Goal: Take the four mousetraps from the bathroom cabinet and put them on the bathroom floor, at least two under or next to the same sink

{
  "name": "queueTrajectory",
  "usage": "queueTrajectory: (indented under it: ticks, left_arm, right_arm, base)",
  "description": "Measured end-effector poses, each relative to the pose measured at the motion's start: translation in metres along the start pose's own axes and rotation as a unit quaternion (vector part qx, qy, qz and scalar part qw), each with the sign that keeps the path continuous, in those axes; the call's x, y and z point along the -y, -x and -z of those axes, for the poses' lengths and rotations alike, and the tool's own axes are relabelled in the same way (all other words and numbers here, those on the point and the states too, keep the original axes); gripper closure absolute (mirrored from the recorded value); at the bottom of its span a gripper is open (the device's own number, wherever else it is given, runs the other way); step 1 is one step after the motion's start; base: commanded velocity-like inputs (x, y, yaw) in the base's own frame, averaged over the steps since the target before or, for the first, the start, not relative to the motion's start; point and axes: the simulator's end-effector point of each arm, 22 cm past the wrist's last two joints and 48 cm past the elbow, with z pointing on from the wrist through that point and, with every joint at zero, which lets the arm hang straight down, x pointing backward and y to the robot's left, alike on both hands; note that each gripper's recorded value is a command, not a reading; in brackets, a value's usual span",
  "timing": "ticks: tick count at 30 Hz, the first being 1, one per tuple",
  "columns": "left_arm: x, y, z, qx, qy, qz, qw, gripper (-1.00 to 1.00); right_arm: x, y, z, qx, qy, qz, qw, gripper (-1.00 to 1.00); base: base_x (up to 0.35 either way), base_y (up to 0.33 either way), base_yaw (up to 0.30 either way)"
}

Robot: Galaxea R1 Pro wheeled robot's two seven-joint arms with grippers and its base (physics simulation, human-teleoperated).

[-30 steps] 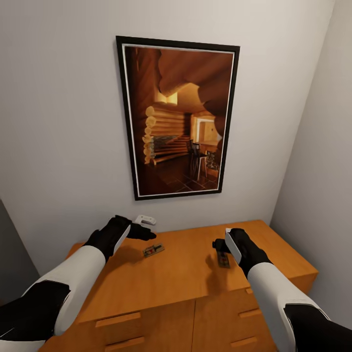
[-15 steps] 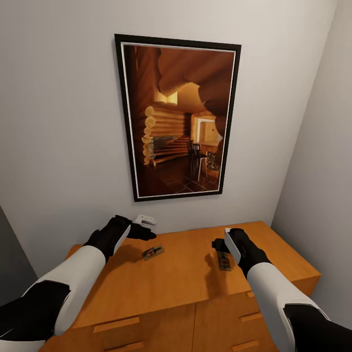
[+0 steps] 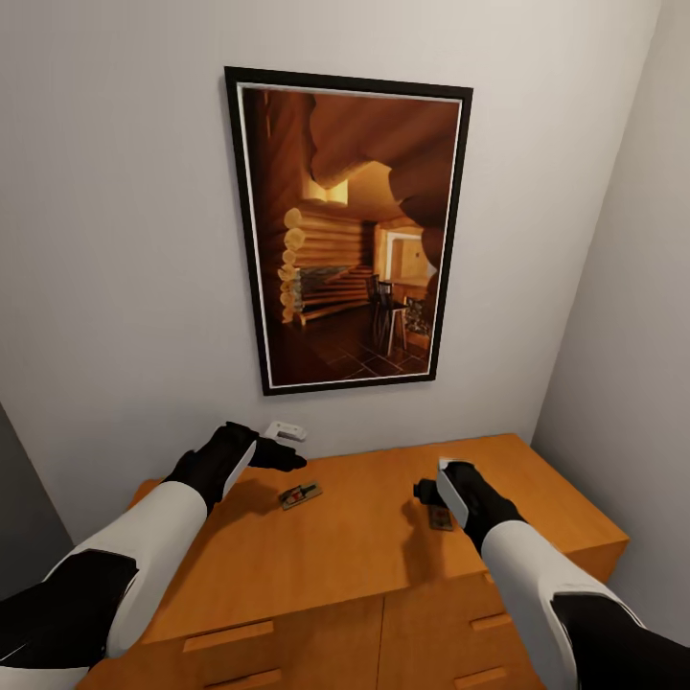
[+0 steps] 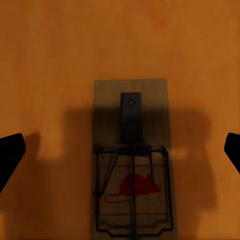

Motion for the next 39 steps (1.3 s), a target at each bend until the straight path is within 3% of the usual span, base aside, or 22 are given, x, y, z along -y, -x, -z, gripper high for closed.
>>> queueTrajectory:
  ticks: [11,39]
  left_arm:
    - [0.000,0.000,0.000,0.000,0.000,0.000,1.0000,-1.00]
    - [0.001,0.001,0.000,0.001,0.000,-0.001,1.0000,-1.00]
  right_arm:
    - [0.001,-0.020,-0.012,-0.006,-0.004,0.000,1.0000,-1.00]
    - [0.007,-0.024,-0.014,-0.009,-0.005,-0.008,0.9999,-1.00]
  base:
    - [0.000,0.000,0.000]
    - [0.000,0.000,0.000]
